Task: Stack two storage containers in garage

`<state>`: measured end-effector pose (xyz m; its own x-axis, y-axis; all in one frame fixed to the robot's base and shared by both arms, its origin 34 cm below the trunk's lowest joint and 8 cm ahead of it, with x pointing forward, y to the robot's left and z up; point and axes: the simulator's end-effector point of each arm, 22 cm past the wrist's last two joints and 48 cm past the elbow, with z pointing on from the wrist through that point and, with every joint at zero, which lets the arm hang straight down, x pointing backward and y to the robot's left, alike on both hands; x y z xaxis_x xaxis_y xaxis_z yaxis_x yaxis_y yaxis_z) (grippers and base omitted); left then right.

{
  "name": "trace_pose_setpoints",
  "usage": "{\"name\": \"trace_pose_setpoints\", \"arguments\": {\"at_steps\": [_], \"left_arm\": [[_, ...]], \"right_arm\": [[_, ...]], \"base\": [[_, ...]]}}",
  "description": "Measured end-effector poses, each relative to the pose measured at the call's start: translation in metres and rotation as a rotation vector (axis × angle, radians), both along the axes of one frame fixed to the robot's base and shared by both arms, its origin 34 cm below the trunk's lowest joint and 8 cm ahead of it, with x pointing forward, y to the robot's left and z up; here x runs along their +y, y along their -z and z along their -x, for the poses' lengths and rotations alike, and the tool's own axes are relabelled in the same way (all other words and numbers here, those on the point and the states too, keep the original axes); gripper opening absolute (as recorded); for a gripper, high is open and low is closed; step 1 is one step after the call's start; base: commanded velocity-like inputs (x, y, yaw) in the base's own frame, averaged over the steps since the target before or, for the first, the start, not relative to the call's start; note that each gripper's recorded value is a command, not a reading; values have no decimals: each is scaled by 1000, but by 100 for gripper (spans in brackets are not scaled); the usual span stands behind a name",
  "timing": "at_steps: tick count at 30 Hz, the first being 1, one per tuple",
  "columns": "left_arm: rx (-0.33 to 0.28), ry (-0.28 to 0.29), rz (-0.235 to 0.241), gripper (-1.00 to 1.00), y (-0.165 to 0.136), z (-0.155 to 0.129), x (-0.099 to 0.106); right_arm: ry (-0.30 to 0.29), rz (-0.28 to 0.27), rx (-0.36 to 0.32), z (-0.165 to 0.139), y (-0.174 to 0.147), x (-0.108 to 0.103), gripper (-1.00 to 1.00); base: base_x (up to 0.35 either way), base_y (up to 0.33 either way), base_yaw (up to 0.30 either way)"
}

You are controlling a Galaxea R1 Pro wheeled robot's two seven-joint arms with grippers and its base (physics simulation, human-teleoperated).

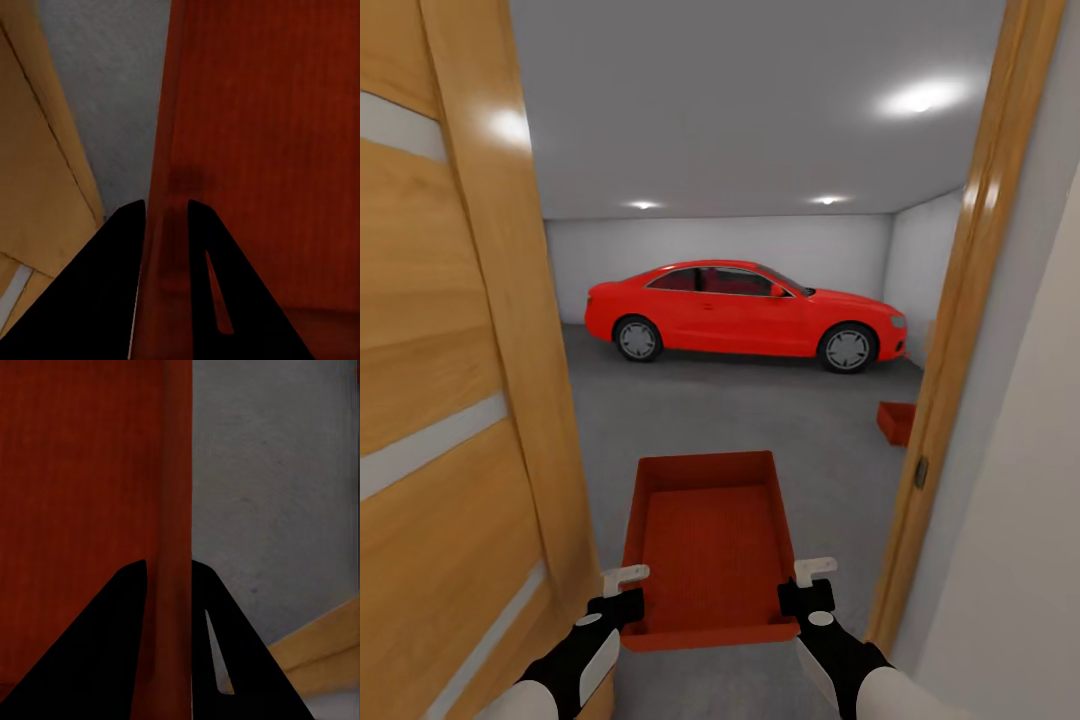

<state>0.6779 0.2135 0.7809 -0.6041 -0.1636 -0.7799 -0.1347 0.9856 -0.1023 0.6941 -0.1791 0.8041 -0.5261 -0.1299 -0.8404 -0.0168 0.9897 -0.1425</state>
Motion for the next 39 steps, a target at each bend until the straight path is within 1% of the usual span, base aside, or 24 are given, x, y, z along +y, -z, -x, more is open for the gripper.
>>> {"name": "trace_pose_setpoints", "arguments": {"at_steps": [6, 14, 25, 36, 39], "left_arm": [[0, 0, 0, -100, 0, 0, 0], [1, 1, -1, -100, 0, 0, 0], [1, 2, -1, -100, 0, -1, 0], [1, 1, -1, -100, 0, -1, 0], [1, 1, -1, -100, 0, -1, 0]], "right_arm": [[0, 0, 0, 0, 0, 0, -100], [0, 0, 1, 0, 0, 0, -100], [1, -1, 1, 0, 0, 0, -100], [1, -1, 1, 0, 0, 0, -100], [1, -1, 1, 0, 0, 0, -100]], "base": [[211, 188, -183], [27, 23, -34], [0, 0, -246], [1, 1, -21], [79, 129, 0]]}}
